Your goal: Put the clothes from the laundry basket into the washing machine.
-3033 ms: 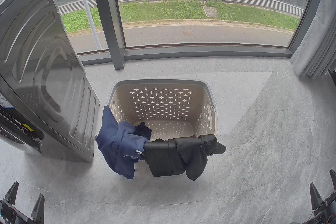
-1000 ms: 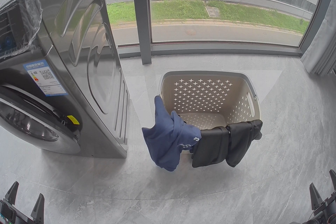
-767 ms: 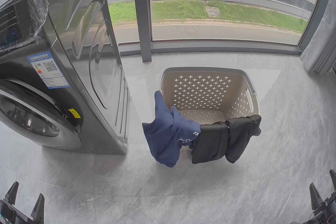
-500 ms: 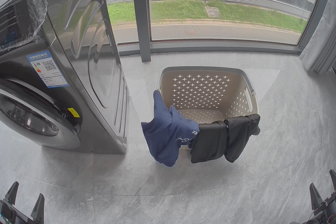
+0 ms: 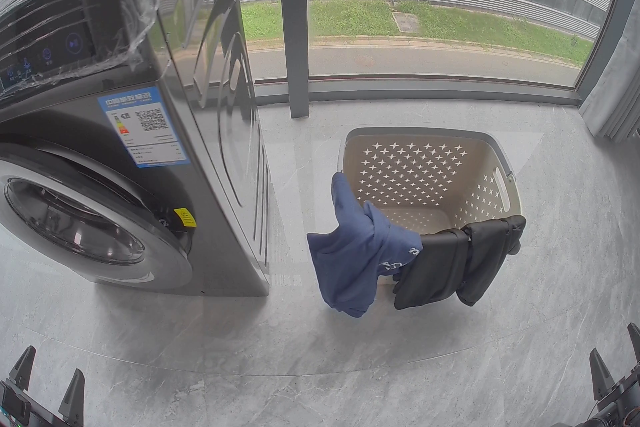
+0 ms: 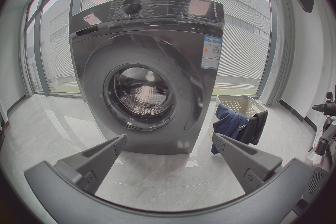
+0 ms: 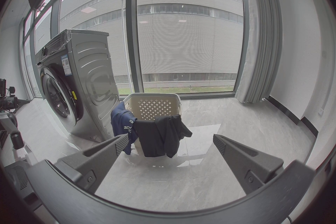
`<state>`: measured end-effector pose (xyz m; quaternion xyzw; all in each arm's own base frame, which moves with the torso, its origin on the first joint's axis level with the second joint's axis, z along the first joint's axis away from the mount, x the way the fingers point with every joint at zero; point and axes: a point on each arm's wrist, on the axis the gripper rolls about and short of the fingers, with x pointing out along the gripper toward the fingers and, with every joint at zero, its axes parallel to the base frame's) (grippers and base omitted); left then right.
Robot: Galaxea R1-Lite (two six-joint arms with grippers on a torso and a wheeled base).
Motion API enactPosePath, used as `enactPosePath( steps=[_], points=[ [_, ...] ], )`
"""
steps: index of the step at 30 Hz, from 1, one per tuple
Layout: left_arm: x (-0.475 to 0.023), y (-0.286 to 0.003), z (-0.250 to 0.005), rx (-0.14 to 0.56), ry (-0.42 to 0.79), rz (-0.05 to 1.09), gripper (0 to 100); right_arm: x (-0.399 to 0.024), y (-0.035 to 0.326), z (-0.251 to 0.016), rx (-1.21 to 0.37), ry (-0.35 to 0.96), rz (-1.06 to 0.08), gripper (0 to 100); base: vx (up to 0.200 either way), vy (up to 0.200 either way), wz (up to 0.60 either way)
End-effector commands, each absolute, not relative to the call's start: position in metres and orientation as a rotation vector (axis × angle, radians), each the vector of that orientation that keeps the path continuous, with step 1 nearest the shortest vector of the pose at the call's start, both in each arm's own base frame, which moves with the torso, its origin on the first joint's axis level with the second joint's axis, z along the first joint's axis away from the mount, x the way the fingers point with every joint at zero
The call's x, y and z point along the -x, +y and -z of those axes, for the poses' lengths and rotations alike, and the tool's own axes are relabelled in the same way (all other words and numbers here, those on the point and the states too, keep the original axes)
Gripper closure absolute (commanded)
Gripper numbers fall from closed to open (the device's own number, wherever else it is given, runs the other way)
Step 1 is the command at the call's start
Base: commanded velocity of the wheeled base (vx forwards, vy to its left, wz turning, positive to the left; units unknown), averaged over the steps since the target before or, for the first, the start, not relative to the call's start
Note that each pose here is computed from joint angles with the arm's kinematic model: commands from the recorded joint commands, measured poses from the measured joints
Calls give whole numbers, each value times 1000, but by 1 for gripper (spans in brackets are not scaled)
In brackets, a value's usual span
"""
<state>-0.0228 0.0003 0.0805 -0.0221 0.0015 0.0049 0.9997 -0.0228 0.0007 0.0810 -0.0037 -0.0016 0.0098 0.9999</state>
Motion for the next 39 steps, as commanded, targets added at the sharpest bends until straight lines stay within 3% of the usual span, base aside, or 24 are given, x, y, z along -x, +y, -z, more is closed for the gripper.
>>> enactPosePath(
  steps=[1,11,29,39],
  points=[
    [22,0,-76,44,10,-11,0,22,1,-76,8,1,-20,0,0,0,0],
    [22,0,-76,44,12,-11,0,23,1,-76,8,0,-20,0,0,0,0],
    [22,0,-76,44,12,-11,0,23,1,-76,9,0,-20,0,0,200,0],
    [22,0,-76,44,10,-11,0,22,1,-76,9,1,-21,0,0,0,0]
  ],
)
